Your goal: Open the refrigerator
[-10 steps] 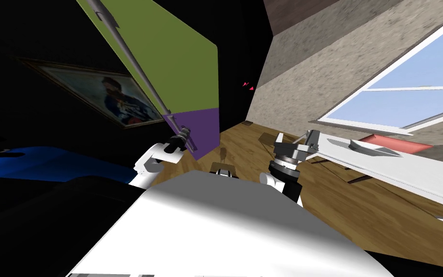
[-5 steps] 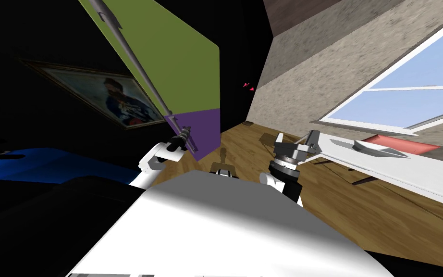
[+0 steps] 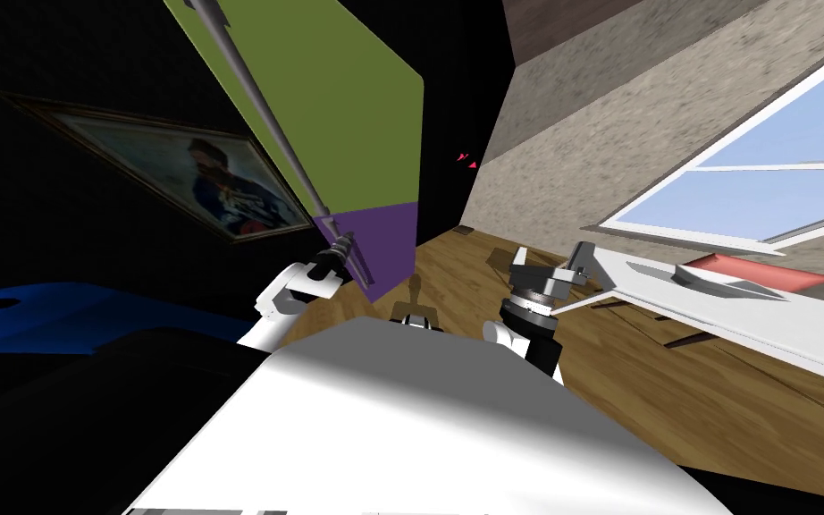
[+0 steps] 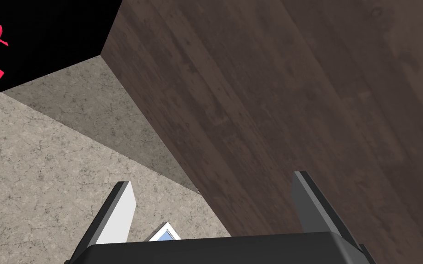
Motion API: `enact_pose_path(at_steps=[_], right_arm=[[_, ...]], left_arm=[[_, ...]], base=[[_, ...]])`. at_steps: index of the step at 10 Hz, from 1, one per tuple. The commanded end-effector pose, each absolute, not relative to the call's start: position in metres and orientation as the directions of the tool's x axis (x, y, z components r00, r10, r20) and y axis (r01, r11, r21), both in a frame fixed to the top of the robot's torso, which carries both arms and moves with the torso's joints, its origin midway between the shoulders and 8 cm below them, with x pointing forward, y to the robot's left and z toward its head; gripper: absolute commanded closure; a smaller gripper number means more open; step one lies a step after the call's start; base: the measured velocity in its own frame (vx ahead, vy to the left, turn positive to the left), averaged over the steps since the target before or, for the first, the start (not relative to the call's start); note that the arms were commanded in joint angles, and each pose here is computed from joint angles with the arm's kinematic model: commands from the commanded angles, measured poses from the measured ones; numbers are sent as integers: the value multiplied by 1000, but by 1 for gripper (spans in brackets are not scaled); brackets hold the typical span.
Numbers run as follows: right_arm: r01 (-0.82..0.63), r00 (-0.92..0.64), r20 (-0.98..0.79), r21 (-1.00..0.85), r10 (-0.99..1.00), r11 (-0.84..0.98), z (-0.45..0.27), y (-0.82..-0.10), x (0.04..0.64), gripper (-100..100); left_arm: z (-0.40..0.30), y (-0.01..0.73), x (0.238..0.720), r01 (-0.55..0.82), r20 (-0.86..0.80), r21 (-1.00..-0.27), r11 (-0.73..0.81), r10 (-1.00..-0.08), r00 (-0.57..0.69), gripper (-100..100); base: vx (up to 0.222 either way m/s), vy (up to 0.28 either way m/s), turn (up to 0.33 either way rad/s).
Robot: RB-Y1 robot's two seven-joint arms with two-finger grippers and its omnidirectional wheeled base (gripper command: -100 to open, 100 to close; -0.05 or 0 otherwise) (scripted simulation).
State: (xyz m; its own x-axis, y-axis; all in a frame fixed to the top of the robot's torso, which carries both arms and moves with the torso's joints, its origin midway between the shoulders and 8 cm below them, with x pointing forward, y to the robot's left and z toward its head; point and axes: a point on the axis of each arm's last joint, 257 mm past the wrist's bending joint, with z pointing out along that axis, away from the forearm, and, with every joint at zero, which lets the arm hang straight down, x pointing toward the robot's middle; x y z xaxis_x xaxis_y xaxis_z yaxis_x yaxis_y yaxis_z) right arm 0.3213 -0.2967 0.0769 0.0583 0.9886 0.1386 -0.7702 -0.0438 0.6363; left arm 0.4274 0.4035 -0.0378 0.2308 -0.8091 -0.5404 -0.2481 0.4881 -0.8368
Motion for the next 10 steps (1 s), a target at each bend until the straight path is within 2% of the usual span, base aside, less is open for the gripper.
enact_pose_path(at_steps=[1,6,9,10], right_arm=[[-770,58,139,636,989,-44,77,-297,321,0],[-770,58,139,636,989,-44,77,-297,321,0],[-770,58,139,636,989,-44,77,-297,321,0],[-770,58,139,636,989,-44,77,-297,321,0]], left_arm=[[-34,407,431,-239,-542,-837,492,-806,237,-100],[5,389,424,-161,-548,-836,524,-800,244,-100],[3,391,422,-171,-547,-837,520,-801,242,-100],[3,391,422,-172,-547,-837,519,-801,243,100]], base=[[58,186,-13],[61,188,-10],[63,53,-17],[12,8,0]])
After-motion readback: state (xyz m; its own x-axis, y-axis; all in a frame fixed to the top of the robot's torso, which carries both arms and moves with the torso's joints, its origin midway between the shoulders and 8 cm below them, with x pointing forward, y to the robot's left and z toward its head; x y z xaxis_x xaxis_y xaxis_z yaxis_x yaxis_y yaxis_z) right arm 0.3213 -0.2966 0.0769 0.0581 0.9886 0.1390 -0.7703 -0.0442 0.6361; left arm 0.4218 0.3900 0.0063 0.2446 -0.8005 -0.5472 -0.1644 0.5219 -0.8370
